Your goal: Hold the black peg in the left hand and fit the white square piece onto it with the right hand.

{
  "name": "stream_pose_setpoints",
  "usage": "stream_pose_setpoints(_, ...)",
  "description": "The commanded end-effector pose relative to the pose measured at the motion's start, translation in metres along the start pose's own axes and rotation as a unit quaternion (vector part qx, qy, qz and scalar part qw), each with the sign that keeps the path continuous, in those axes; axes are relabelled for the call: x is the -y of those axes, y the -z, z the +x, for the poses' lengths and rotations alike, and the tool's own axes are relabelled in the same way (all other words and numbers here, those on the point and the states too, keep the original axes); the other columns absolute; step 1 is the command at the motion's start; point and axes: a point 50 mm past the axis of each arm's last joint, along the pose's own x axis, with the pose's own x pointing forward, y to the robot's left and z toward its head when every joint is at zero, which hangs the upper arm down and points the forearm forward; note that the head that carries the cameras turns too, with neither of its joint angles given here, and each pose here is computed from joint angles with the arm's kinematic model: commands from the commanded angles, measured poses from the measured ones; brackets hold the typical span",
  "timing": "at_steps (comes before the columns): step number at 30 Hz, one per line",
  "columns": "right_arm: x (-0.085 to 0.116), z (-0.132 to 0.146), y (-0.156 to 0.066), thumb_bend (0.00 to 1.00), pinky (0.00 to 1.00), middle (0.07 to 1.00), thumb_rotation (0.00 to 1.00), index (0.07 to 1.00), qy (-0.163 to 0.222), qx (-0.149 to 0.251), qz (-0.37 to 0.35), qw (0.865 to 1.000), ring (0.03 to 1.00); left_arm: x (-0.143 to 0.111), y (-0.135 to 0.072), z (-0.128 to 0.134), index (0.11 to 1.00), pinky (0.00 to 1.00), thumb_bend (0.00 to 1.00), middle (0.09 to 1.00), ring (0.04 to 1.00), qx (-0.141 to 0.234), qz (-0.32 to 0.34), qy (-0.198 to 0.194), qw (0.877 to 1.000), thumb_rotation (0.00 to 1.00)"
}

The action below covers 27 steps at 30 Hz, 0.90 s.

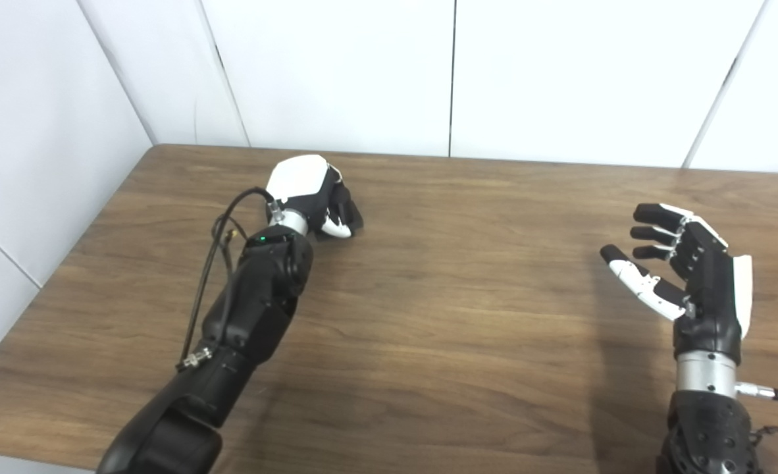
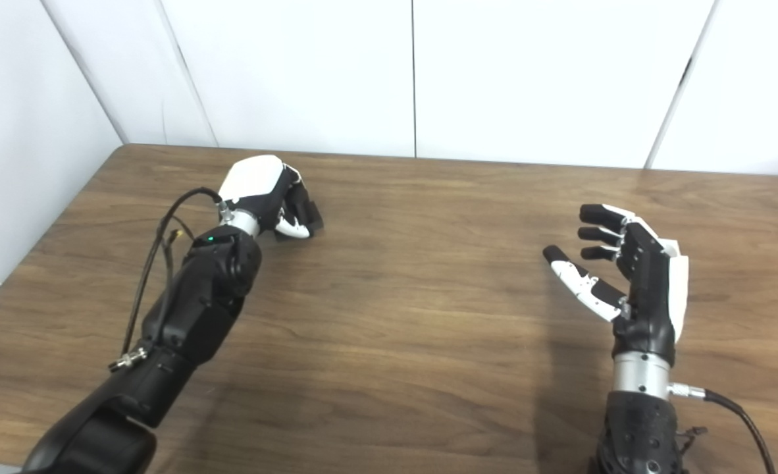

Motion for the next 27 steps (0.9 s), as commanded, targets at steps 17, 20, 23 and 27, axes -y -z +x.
stream_pose_setpoints(17, 0.000, 0.016, -0.023, 0.65, 0.58, 0.684, 0.07, 0.642, 0.004, 0.045, 0.010, 0.999, 0.660, 0.014, -0.003, -0.010, 0.488, 0.74, 0.52, 0.818, 0.835, 0.143, -0.042, 0.016, 0.989, 0.06)
stream_pose_setpoints(20, -0.001, 0.015, -0.025, 0.64, 0.55, 0.684, 0.06, 0.645, 0.004, 0.047, 0.008, 0.999, 0.647, 0.019, -0.006, -0.013, 0.487, 0.75, 0.52, 0.815, 0.837, 0.161, -0.053, 0.017, 0.985, 0.06)
stream_pose_setpoints(23, -0.001, 0.016, -0.025, 0.64, 0.57, 0.678, 0.04, 0.638, 0.006, 0.050, 0.005, 0.999, 0.657, 0.023, -0.009, -0.017, 0.486, 0.73, 0.52, 0.811, 0.837, 0.176, -0.065, 0.019, 0.982, 0.06)
stream_pose_setpoints(27, 0.000, 0.016, -0.026, 0.65, 0.59, 0.682, 0.04, 0.642, 0.010, 0.047, 0.007, 0.999, 0.674, 0.030, -0.014, -0.022, 0.486, 0.73, 0.53, 0.811, 0.832, 0.189, -0.079, 0.021, 0.979, 0.06)
